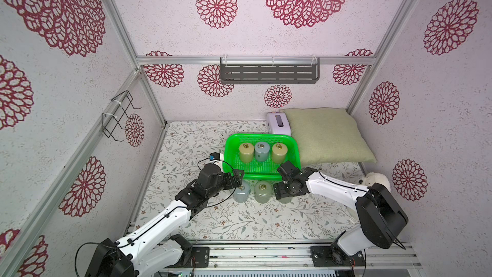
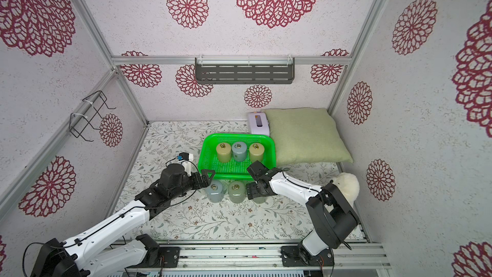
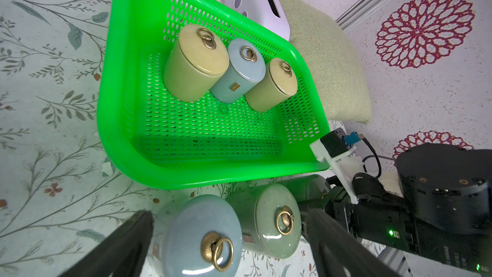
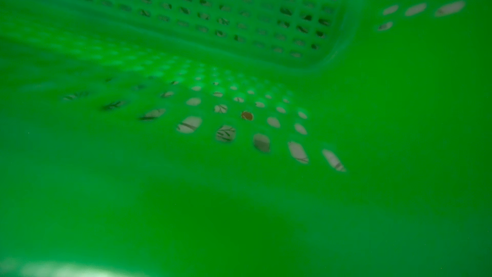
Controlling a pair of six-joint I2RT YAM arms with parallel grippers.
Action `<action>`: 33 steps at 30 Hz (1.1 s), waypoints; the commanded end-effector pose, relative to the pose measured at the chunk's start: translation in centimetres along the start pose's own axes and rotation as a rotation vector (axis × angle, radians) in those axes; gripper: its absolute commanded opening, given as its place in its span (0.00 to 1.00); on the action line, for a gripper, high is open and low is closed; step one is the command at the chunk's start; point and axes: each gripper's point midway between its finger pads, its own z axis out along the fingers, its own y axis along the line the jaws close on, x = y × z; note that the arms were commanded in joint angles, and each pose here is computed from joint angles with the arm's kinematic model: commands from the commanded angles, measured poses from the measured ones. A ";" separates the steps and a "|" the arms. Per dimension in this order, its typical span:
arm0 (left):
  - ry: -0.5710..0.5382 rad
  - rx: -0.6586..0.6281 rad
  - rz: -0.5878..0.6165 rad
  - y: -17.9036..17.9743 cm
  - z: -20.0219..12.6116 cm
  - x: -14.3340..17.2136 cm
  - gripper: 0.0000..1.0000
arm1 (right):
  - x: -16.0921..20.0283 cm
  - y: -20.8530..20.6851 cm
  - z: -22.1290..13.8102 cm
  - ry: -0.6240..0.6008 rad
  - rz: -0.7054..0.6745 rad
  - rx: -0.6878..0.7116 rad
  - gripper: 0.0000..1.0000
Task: Take the tea canister out of the basket
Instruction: Place the tea canister at the center of the board.
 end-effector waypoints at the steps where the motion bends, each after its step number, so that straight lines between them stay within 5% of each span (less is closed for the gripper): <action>1: -0.014 0.005 0.022 -0.2 -0.2 -0.2 0.97 | -1.6 0.3 -1.7 -0.046 0.005 -0.019 0.97; 11: -0.018 -0.022 0.028 0.2 -0.1 -0.3 0.97 | -3.3 0.2 -8.2 -0.168 0.019 -0.062 0.99; 20: -0.022 -0.092 0.022 0.9 1.2 -1.0 0.97 | -8.3 2.0 -14.5 -0.449 0.015 -0.197 0.99; 33: 0.002 -0.290 0.095 1.2 2.3 -4.3 0.97 | -13.3 4.0 -14.0 -0.699 0.039 -0.357 0.99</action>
